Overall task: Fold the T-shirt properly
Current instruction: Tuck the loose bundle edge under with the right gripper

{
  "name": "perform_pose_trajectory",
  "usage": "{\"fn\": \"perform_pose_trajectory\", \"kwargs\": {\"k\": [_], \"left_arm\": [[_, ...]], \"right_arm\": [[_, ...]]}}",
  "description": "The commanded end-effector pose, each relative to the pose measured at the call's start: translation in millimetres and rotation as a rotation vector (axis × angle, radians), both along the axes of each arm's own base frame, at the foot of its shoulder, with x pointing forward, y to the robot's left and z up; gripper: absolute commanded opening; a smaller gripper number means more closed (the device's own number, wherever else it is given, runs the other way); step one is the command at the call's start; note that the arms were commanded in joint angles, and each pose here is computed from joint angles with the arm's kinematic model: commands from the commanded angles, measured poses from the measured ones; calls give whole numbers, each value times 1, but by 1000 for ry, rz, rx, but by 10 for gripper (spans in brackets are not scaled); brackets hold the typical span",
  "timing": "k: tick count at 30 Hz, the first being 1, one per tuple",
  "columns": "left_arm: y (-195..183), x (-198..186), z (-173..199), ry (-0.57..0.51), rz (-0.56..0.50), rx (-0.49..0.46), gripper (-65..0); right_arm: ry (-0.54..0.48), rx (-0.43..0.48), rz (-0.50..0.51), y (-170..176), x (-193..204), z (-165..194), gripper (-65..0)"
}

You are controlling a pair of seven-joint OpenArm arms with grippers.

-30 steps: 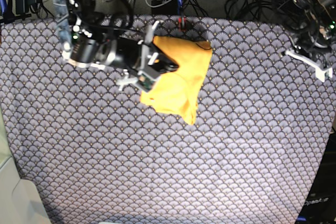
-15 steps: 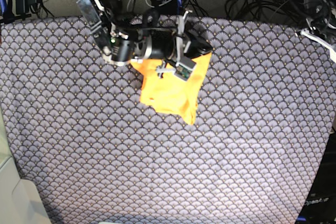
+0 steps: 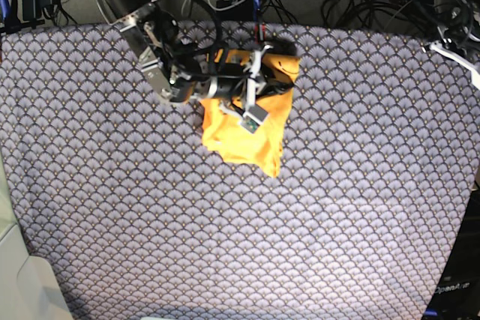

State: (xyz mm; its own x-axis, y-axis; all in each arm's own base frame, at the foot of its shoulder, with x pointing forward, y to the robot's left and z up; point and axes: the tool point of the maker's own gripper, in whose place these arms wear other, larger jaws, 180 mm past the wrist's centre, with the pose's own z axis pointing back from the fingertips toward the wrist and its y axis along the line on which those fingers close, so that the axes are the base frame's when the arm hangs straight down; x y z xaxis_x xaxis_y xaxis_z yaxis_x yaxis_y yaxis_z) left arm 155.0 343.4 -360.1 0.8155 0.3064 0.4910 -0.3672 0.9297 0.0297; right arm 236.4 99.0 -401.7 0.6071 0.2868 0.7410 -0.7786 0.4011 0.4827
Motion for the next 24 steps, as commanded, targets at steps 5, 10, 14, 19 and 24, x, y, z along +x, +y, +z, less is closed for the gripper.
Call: {"fn": "perform_pose_trajectory", "kwargs": {"k": [5, 10, 14, 19, 24], "left_arm": [[5, 6, 10, -29, -14, 28, -650], [4, 8, 10, -31, -14, 27, -650], [4, 8, 10, -31, -15, 26, -650], [4, 8, 10, -31, -15, 26, -650], [5, 5, 8, -23, -13, 26, -650]], "right_arm": [[12, 2, -23, -5, 9, -8, -650], [28, -13, -22, -8, 6, -14, -650], [-82, -20, 34, -5, 10, 20, -650], [-270, -48, 111, 1, 19, 78, -650], [-297, -85, 108, -3, 45, 82, -650]]}}
